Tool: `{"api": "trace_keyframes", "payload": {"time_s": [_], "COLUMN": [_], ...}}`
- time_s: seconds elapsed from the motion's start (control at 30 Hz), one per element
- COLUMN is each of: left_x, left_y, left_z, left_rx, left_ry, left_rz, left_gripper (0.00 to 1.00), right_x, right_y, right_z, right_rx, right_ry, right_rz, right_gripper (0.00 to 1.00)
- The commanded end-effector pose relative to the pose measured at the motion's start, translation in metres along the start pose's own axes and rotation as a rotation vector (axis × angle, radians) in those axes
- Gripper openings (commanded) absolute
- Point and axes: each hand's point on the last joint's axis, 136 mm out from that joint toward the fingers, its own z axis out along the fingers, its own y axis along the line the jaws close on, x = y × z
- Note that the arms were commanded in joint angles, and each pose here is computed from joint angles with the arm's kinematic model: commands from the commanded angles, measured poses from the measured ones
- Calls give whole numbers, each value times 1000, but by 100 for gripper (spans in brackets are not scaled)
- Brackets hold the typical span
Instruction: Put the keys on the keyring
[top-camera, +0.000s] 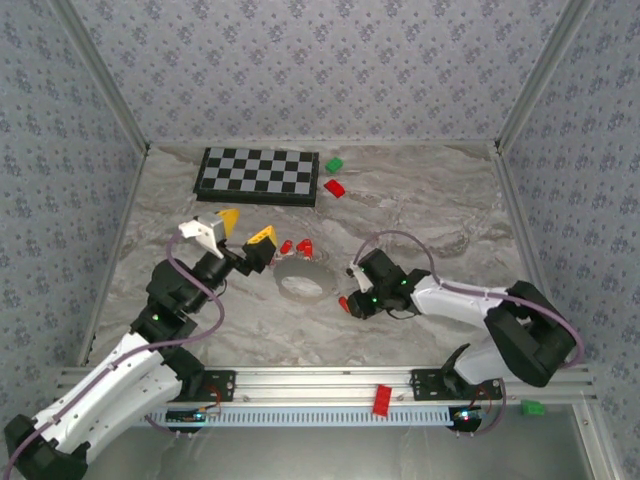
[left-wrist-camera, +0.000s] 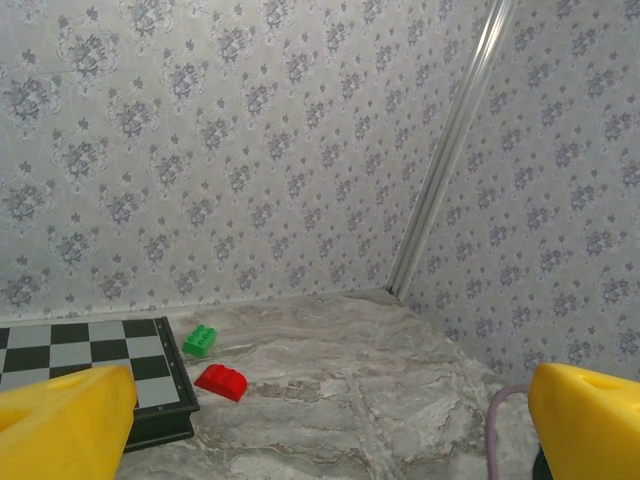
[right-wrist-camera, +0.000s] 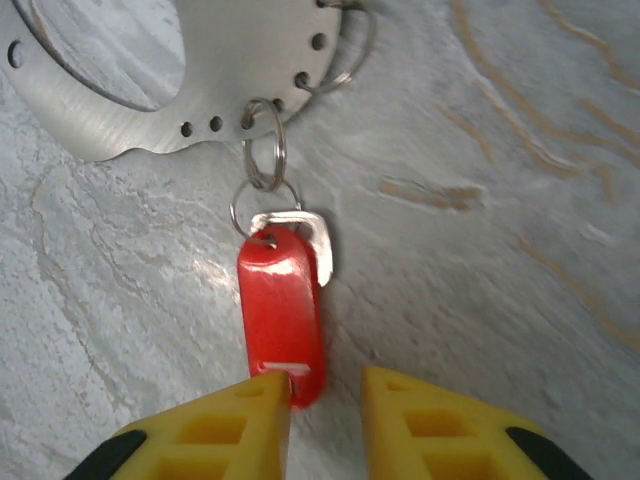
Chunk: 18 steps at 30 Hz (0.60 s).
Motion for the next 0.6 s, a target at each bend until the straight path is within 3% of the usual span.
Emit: {"api": "trace_keyframes", "payload": {"time_s": [0.0, 0.1, 0.23, 0.4, 0.47, 0.57], "left_x": [-6, -2, 15, 41, 52, 60], "left_y": [5, 13, 42, 89, 102, 133], "left_z": [2, 4, 8, 13, 18, 17], "left_rx": [-31, -74, -237, -503, -576, -789], "left_ry": [-15, 5, 77, 177, 227, 324], "left_rz": [-3, -2, 4, -31, -20, 48], "left_gripper": [100, 100, 100, 100, 100, 100], "right_x": [5, -3, -27, -52, -58, -65], "right_y": [-8, -9, -16, -57, -73, -100], "right_z": [-17, -38, -81, -139, -158, -184], "right_rx": [39, 47, 93, 280, 339, 451], "right_ry": [-19, -98, -287, -580, -676, -787], "right_rz": [37, 53, 73, 166, 193, 241], "right_gripper": [30, 35, 44, 75, 98, 100]}}
